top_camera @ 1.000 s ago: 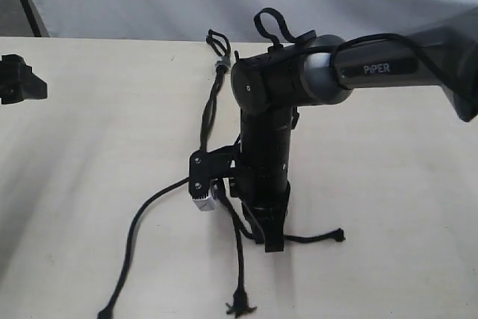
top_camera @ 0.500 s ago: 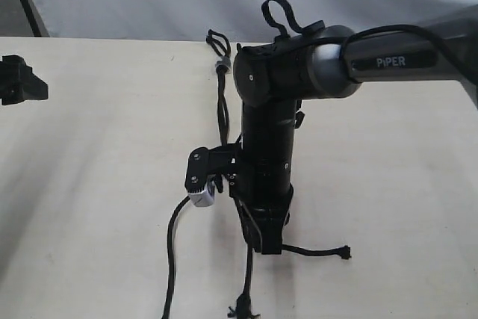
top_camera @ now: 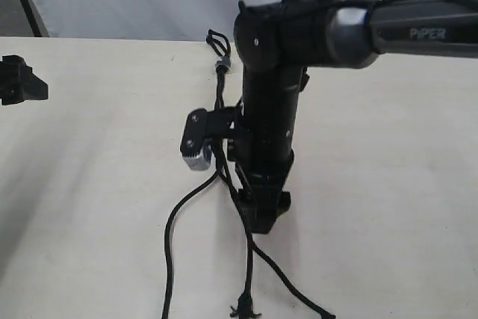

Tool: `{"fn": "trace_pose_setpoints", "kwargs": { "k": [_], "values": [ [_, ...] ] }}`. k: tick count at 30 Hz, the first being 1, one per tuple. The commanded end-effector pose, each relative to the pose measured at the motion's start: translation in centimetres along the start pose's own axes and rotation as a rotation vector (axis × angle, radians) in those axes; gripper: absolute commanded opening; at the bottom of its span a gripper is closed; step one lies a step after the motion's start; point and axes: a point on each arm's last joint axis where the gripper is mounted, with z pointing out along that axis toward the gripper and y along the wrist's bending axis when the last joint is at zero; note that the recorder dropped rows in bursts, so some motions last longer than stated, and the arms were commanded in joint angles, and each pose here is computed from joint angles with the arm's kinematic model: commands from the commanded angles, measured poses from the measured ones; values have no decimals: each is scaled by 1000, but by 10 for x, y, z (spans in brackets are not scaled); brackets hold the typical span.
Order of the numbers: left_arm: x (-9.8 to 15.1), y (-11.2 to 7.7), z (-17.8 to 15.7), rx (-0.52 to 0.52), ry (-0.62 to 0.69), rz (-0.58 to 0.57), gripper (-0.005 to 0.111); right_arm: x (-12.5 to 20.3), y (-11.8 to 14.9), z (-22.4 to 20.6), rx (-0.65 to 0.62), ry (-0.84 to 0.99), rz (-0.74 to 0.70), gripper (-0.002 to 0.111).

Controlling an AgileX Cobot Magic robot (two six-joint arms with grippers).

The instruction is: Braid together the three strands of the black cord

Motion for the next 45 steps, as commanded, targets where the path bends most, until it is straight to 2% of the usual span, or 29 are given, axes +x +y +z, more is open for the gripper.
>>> {"fn": "trace_pose_setpoints", "kwargs": {
  "k": [1,9,15,19,26,31,38,42,45],
  "values": [
    [-1,-1,-2,8,-7,-11,80,-2,12,-31,59,-54,3,68],
    [-1,-1,-2,8,-7,-11,80,-18,55,7,-14,69,-208,68],
    [-1,-1,-2,8,-7,-11,80,-23,82,41,51,143,-334,68],
    [0,-1,-2,11,-7,-15,80,-25,92,55,110,162,-417,68],
    [0,-1,-2,11,-7,-15,80,-16,91,77,211,137,-490,68],
    [0,-1,-2,11,-7,-15,80,-24,99,80,215,90,-481,68],
    [0,-1,-2,11,-7,-15,80,-40,125,83,221,87,-576,68],
    [0,-1,-2,11,-7,-15,80,-54,131,64,264,28,-586,68],
    [0,-1,-2,11,-7,-15,80,-71,131,35,334,-108,-500,68]
  ]
}}
